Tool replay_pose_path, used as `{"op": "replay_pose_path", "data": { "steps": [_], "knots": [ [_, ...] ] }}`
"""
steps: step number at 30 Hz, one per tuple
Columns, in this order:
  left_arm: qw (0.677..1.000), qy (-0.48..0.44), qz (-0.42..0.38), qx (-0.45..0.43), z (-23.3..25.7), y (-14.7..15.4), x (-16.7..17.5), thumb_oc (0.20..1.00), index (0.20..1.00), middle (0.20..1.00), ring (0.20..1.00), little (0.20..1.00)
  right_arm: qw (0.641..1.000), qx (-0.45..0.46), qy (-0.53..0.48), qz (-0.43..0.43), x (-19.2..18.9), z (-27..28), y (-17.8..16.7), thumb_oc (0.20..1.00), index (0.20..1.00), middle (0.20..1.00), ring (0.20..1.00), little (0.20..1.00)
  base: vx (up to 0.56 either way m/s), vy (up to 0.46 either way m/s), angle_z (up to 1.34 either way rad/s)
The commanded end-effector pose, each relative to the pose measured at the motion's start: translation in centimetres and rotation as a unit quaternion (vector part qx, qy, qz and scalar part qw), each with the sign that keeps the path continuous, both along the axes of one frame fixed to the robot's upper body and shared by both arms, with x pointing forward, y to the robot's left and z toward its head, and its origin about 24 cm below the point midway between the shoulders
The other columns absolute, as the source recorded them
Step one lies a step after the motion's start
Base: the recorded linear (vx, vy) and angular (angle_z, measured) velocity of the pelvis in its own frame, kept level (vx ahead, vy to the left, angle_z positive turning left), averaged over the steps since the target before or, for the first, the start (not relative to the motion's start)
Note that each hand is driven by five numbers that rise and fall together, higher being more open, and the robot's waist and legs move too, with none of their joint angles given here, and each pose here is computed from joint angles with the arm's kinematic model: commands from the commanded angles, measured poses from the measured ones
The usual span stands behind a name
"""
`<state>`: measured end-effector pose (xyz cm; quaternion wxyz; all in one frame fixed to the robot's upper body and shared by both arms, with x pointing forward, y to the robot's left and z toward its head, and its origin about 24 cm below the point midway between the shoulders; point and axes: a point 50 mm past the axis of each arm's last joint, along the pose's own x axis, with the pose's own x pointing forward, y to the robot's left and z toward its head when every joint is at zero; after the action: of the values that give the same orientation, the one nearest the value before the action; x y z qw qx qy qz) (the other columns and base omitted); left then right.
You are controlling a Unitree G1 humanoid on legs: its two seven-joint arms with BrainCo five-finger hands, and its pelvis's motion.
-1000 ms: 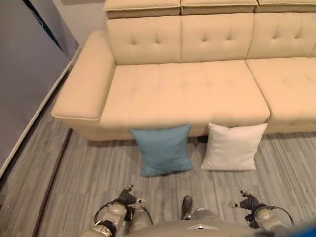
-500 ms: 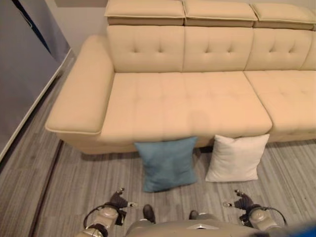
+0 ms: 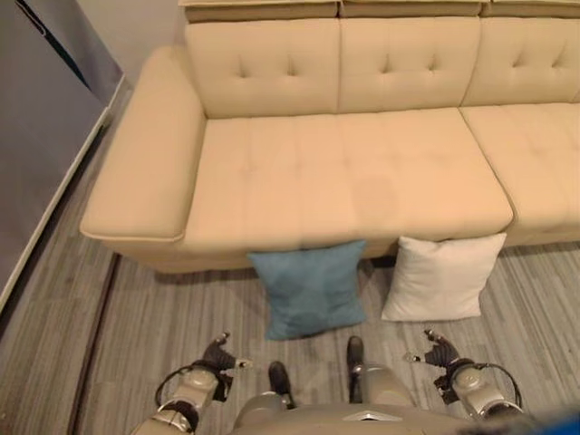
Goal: Pick up all the scattered cushions and arrange them neatly on the sofa.
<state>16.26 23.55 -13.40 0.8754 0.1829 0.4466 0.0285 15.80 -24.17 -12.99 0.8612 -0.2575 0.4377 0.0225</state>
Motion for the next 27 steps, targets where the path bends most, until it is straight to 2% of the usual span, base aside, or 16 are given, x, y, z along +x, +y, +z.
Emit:
{"op": "replay_pose_path", "data": {
  "steps": [1, 3, 5, 6, 7, 10, 11, 13, 15, 16, 18, 20, 21, 24, 25, 27],
  "knots": [
    [0.993, -0.119, 0.019, 0.002, 3.1, 0.2, 4.9, 1.000, 1.000, 1.000, 1.000, 1.000, 0.997, 0.004, -0.074, -0.026, 3.0, 1.9, -0.7, 1.000, 1.000, 1.000, 1.000, 1.000, -0.19, -0.114, 0.23],
    [0.983, -0.182, 0.034, -0.004, 5.2, 0.1, 7.5, 1.000, 1.000, 1.000, 1.000, 1.000, 0.990, 0.020, -0.128, -0.047, 5.2, 3.4, -0.6, 1.000, 1.000, 1.000, 1.000, 1.000, -0.17, -0.087, 0.16],
    [0.977, -0.207, 0.044, -0.002, 6.1, 0.2, 8.5, 1.000, 1.000, 1.000, 1.000, 1.000, 0.986, 0.030, -0.154, -0.059, 6.2, 4.2, -0.5, 1.000, 1.000, 1.000, 1.000, 1.000, -0.16, -0.070, 0.14],
    [0.964, -0.258, 0.059, -0.003, 8.2, 0.3, 10.8, 1.000, 1.000, 1.000, 1.000, 1.000, 0.974, 0.043, -0.209, -0.072, 8.6, 6.1, -0.2, 1.000, 1.000, 1.000, 1.000, 1.000, -0.19, -0.084, 0.03],
    [0.964, -0.258, 0.059, -0.003, 8.2, 0.3, 10.8, 1.000, 1.000, 1.000, 1.000, 1.000, 0.974, 0.043, -0.209, -0.072, 8.6, 6.1, -0.2, 1.000, 1.000, 1.000, 1.000, 1.000, -0.11, -0.069, 0.00],
    [0.943, -0.326, 0.071, -0.003, 11.6, 0.0, 14.1, 1.000, 1.000, 1.000, 1.000, 1.000, 0.953, 0.044, -0.292, -0.066, 12.5, 9.7, 0.6, 1.000, 1.000, 1.000, 1.000, 1.000, -0.11, -0.043, 0.07],
    [0.918, -0.387, 0.086, -0.004, 15.3, -0.2, 17.1, 1.000, 1.000, 1.000, 1.000, 1.000, 0.923, 0.042, -0.378, -0.053, 16.3, 14.2, 1.4, 1.000, 1.000, 1.000, 1.000, 1.000, -0.17, -0.042, 0.04],
    [0.910, -0.403, 0.094, -0.007, 16.4, -0.2, 17.8, 1.000, 1.000, 1.000, 1.000, 1.000, 0.913, 0.044, -0.402, -0.049, 17.3, 15.6, 1.9, 1.000, 1.000, 1.000, 1.000, 1.000, -0.07, -0.017, -0.02],
    [0.881, -0.456, 0.120, -0.015, 20.1, 0.1, 19.9, 1.000, 1.000, 1.000, 1.000, 1.000, 0.872, 0.038, -0.486, -0.047, 20.4, 21.0, 2.6, 1.000, 1.000, 1.000, 1.000, 1.000, 0.00, 0.000, -0.02],
    [0.881, -0.457, 0.120, -0.015, 20.2, 0.1, 20.0, 1.000, 1.000, 1.000, 1.000, 1.000, 0.872, 0.038, -0.487, -0.047, 20.4, 21.1, 2.6, 1.000, 1.000, 1.000, 1.000, 1.000, 0.04, -0.010, -0.01],
    [0.866, -0.486, 0.117, -0.013, 23.0, 0.4, 21.3, 1.000, 1.000, 1.000, 1.000, 1.000, 0.833, 0.036, -0.551, -0.038, 22.0, 25.6, 3.3, 1.000, 1.000, 1.000, 1.000, 1.000, 0.07, -0.014, 0.02],
    [0.861, -0.497, 0.111, -0.009, 24.3, 0.5, 21.8, 1.000, 1.000, 1.000, 1.000, 1.000, 0.821, 0.032, -0.569, -0.034, 22.5, 27.1, 3.4, 1.000, 1.000, 1.000, 1.000, 1.000, 0.07, -0.002, 0.10],
    [0.850, -0.518, 0.094, 0.008, 26.6, 0.7, 22.6, 1.000, 1.000, 1.000, 1.000, 1.000, 0.806, 0.024, -0.591, -0.030, 23.1, 29.3, 3.4, 1.000, 1.000, 1.000, 1.000, 1.000, 0.05, 0.006, 0.12],
    [0.839, -0.538, 0.086, 0.017, 28.6, 0.7, 23.2, 1.000, 1.000, 1.000, 1.000, 1.000, 0.795, 0.017, -0.606, -0.031, 23.6, 31.1, 3.4, 1.000, 1.000, 1.000, 1.000, 1.000, 0.07, 0.001, 0.10],
    [0.821, -0.564, 0.085, 0.010, 30.5, 0.4, 23.5, 1.000, 1.000, 1.000, 1.000, 1.000, 0.788, 0.014, -0.615, -0.036, 23.9, 32.1, 3.3, 1.000, 1.000, 1.000, 1.000, 1.000, 0.03, 0.002, 0.05],
    [0.813, -0.575, 0.088, 0.012, 31.3, 0.6, 23.6, 1.000, 1.000, 1.000, 1.000, 1.000, 0.786, 0.013, -0.617, -0.037, 24.0, 32.5, 3.3, 1.000, 1.000, 1.000, 1.000, 1.000, 0.04, -0.005, 0.02]
  ]
}}
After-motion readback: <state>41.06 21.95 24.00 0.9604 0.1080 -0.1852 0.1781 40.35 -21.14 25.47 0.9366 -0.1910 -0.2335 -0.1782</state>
